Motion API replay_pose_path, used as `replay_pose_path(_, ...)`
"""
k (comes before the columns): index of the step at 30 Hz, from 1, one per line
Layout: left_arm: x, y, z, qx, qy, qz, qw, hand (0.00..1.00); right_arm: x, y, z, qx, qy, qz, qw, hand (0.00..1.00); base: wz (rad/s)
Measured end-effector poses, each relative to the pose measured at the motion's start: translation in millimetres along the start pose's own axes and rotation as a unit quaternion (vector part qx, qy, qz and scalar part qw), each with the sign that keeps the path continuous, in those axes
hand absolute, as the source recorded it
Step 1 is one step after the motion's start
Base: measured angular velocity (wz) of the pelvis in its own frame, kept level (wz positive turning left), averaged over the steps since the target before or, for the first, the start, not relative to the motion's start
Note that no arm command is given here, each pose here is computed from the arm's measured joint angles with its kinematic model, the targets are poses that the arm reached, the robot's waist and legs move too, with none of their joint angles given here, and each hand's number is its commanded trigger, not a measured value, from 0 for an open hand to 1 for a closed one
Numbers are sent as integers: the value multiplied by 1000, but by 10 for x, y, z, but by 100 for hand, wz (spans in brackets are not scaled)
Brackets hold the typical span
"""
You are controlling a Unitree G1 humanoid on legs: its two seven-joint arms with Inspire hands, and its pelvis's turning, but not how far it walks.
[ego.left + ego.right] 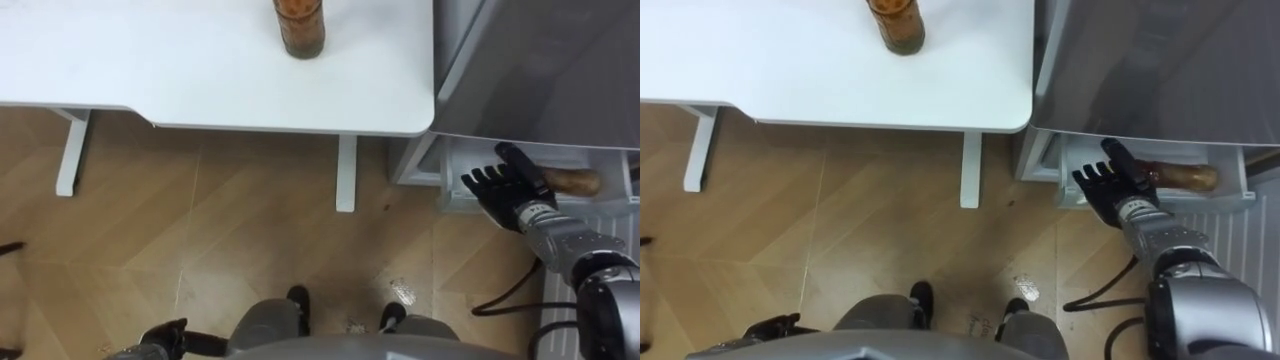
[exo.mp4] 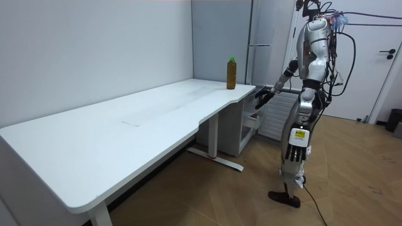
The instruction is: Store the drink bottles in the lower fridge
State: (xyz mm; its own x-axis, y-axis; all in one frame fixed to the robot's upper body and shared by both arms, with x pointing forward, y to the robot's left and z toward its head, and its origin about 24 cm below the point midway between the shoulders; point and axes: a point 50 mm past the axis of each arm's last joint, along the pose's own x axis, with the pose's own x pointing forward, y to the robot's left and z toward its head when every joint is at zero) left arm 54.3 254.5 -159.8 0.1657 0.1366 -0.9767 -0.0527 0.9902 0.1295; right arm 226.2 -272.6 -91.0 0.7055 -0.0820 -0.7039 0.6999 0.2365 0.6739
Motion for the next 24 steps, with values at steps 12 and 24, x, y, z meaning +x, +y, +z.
replay_pose_path(12, 1, 12, -59, -1, 6, 6, 1000, 0, -21, -95, -16, 3, -4, -5, 1000, 0, 0)
replay_pose_path(24, 0, 8, -60, -11, -12, 13, 1000, 0, -180, -630, -188, -7, -4, -45, 999, 0, 0)
